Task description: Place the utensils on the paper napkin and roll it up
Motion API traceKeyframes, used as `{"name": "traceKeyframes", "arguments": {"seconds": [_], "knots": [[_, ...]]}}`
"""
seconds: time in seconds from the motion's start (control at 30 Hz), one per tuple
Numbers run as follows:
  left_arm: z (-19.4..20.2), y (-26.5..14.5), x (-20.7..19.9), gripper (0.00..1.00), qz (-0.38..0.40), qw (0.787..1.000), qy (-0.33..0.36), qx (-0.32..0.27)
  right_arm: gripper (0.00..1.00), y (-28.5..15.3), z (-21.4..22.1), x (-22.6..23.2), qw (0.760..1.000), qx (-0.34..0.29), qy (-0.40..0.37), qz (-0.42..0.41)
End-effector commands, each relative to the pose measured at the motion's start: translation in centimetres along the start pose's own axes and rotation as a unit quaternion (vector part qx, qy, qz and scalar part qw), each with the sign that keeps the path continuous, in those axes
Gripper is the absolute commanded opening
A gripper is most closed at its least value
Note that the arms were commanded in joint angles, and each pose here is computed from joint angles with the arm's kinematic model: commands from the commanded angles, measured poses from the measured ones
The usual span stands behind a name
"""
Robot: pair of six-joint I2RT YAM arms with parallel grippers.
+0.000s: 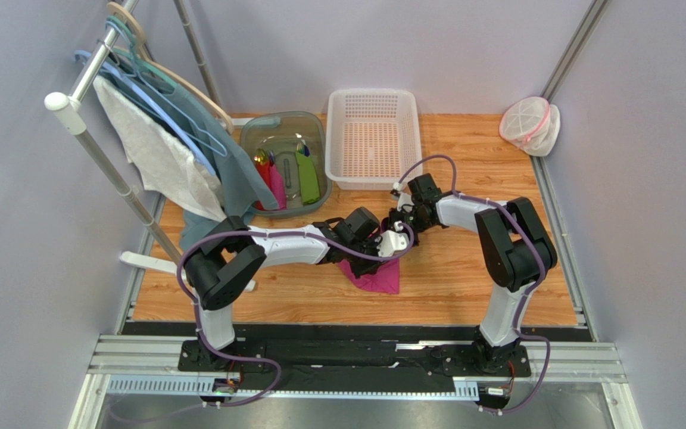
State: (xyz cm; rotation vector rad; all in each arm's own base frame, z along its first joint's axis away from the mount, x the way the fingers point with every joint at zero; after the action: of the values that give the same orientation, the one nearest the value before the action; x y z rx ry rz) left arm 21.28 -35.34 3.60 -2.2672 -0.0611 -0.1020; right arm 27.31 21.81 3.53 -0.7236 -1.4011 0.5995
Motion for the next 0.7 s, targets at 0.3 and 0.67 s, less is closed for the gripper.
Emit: {"name": "traceKeyframes", "arguments": {"seconds": [0.3, 0.67], "knots": [[1.0, -0.2, -0.8, 0.08, 0.015, 1.000, 0.007, 0.015, 0.03, -0.7, -0.1, 0.9, 0.999, 0.006, -0.045, 0.008], [-0.1, -3.9, -0.7, 0.31, -0.014, 0.999, -0.039, -0.017, 0.00, 0.9, -0.4, -1.1, 0.998, 0.004, -0.044, 0.041]]}}
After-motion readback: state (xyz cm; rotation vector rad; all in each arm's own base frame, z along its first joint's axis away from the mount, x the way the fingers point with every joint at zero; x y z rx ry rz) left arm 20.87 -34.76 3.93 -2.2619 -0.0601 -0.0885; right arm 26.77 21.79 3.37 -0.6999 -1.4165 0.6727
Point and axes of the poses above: each gripper's point midway between its finger pads, its own y axis out along the fingers, its own x axis along the line the jaws close on, z = x × y, the point moved 2 cm from there along -y, back along the fingers, and after that the axes turned 13 degrees about y, right-handed, at the moved point
